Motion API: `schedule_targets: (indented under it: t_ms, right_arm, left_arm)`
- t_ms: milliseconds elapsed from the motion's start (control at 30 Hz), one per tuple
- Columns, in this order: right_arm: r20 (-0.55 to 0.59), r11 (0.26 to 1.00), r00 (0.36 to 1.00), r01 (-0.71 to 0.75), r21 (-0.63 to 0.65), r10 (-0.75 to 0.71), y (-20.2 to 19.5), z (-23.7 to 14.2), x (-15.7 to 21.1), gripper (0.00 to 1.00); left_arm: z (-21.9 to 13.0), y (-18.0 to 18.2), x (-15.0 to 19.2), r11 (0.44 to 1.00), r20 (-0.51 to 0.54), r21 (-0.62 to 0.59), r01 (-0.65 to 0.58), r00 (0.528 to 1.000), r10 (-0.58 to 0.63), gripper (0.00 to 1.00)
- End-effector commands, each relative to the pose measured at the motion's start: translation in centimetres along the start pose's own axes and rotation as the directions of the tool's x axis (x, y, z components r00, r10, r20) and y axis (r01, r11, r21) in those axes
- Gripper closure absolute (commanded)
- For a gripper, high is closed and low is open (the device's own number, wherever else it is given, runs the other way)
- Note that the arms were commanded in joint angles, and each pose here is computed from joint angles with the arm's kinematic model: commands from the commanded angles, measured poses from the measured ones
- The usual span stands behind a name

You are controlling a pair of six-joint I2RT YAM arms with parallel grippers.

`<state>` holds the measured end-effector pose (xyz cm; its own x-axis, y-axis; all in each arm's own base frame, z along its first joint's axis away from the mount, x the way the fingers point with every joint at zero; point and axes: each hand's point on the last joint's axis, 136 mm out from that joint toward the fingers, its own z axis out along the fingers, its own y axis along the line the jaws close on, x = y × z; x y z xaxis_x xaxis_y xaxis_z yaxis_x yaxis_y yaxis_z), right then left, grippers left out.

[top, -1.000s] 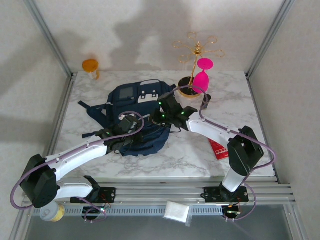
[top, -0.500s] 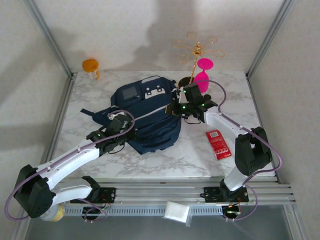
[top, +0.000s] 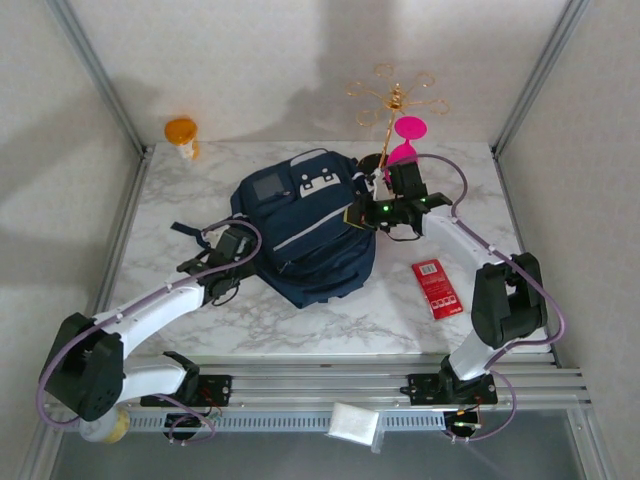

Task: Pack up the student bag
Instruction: Unzip the student bag at the center of the table.

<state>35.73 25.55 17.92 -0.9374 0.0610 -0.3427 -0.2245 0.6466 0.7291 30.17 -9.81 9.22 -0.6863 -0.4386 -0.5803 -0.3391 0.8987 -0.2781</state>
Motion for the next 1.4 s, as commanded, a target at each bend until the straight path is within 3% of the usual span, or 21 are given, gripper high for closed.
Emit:
schedule_targets:
  t_ms: [0, 33, 67, 200, 267, 467, 567, 733, 867, 1133, 1233, 1367]
  right_arm:
    - [0.043, 0.997, 0.998, 0.045, -0.066, -0.043, 1.8, -0.4, -1.9, 0.93]
    - [0.050, 0.998, 0.998, 0.031, -0.046, -0.029, 1.5, -0.4, -2.0, 0.73]
    - [0.052, 0.999, 0.999, 0.015, -0.046, -0.012, 1.6, -0.4, -2.0, 0.61]
    - [0.068, 0.999, 0.997, -0.024, -0.031, 0.026, 2.9, 0.4, -0.7, 0.39]
    - [0.064, 0.999, 0.997, -0.053, -0.004, 0.053, 3.4, 1.4, 0.6, 0.34]
    - [0.120, 0.990, 0.987, -0.119, 0.079, 0.109, 4.7, 4.3, 3.9, 0.31]
    - [0.147, 0.990, 0.982, -0.129, 0.056, 0.120, 5.4, 5.9, 4.9, 0.38]
    - [0.188, 0.994, 0.981, -0.058, 0.088, 0.041, 6.0, 6.1, 2.5, 0.79]
    - [0.223, 0.999, 0.974, -0.036, 0.032, 0.028, 7.0, 4.1, 0.8, 1.00]
    - [0.159, 0.992, 0.987, -0.014, -0.125, 0.034, 8.4, -0.2, -2.4, 1.00]
    - [0.125, 0.987, 0.991, -0.017, -0.162, 0.038, 8.0, -1.4, -3.2, 1.00]
    - [0.121, 0.988, 0.992, -0.010, -0.154, 0.029, 7.4, -2.3, -4.0, 1.00]
  left_arm:
    - [-0.8, -3.1, -0.4, 0.984, 0.041, 0.171, -0.051, 0.998, 0.044, 1.00]
    - [-1.1, -4.0, -0.1, 0.973, 0.040, 0.218, -0.073, 0.997, 0.065, 0.97]
    - [-1.3, -4.5, -0.1, 0.967, 0.046, 0.240, -0.089, 0.996, 0.080, 0.90]
    - [-1.1, -5.1, -0.1, 0.962, 0.058, 0.249, -0.109, 0.993, 0.098, 0.87]
    - [-1.0, -6.0, -0.1, 0.954, 0.054, 0.281, -0.101, 0.995, 0.089, 0.87]
    - [-0.2, -8.7, 0.0, 0.925, 0.036, 0.373, -0.073, 0.997, 0.064, 0.88]
    - [-0.4, -9.1, -0.3, 0.918, 0.053, 0.389, -0.081, 0.996, 0.066, 0.88]
    - [-1.4, -8.4, -1.1, 0.923, 0.099, 0.367, -0.119, 0.991, 0.088, 0.85]
    - [-2.6, -7.2, -1.7, 0.936, 0.124, 0.328, -0.129, 0.988, 0.093, 0.79]
    - [-3.8, -6.0, -1.0, 0.927, 0.144, 0.336, -0.167, 0.982, 0.124, 0.58]
    - [-4.1, -6.7, 0.0, 0.896, 0.155, 0.392, -0.208, 0.975, 0.159, 0.55]
    - [-5.2, -9.3, 1.8, 0.808, 0.206, 0.518, -0.281, 0.958, 0.200, 0.50]
